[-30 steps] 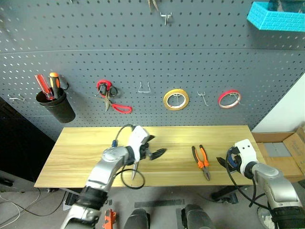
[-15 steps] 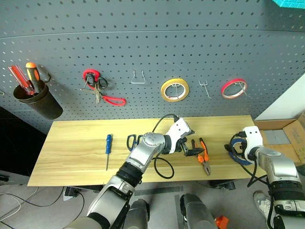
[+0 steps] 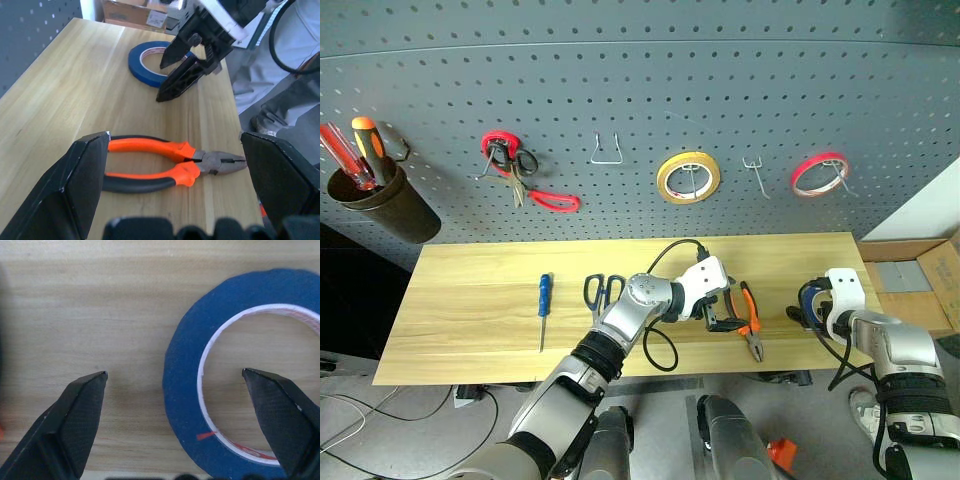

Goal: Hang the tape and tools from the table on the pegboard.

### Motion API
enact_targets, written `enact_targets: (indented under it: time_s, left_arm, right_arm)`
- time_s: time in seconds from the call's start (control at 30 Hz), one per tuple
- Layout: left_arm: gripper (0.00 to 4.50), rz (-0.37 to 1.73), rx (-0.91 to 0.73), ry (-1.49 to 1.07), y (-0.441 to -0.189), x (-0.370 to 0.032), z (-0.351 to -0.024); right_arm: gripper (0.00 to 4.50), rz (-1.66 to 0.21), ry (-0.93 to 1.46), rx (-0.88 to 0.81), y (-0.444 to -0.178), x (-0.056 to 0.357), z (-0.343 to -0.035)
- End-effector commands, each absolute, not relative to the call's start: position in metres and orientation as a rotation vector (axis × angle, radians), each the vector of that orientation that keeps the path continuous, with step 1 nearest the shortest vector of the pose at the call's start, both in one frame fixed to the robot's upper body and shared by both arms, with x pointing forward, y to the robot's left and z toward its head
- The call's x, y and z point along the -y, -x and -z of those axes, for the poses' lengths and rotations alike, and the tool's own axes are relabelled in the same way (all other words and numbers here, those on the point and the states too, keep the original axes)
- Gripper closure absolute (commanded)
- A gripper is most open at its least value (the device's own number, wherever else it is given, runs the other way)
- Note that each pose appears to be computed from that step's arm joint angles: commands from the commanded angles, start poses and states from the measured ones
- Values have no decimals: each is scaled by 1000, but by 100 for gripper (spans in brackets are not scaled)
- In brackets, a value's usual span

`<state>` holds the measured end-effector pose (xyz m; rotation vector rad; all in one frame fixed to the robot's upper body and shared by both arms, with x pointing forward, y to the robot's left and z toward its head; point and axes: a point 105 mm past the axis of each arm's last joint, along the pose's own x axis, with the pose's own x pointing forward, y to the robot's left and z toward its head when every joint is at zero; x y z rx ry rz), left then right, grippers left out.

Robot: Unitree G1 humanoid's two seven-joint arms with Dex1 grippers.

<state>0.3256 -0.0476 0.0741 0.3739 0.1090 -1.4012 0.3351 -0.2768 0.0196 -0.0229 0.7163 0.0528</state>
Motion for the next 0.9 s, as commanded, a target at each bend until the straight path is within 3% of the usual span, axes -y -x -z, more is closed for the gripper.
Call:
enact_targets:
  time_s: [0.03, 0.17, 0.5, 0.7, 0.9]
  left_arm:
    - [3, 1414, -62, -345, -323, 57, -86]
    - [0, 1435, -46, -353, -320, 62, -89]
    - [0, 1417, -32, -362, -326, 58, -92]
    - [0, 1392, -26, -326, -327, 50, -95]
    - [0, 1310, -25, -197, -322, 25, -106]
  right_arm:
    - [0, -33, 42, -751, -330, 290, -8]
    - [86, -28, 23, -749, -331, 291, -8]
    - [411, -40, 12, -738, -335, 285, -9]
    - [413, -52, 122, -703, -334, 283, -15]
    - [413, -134, 267, -555, -317, 258, -33]
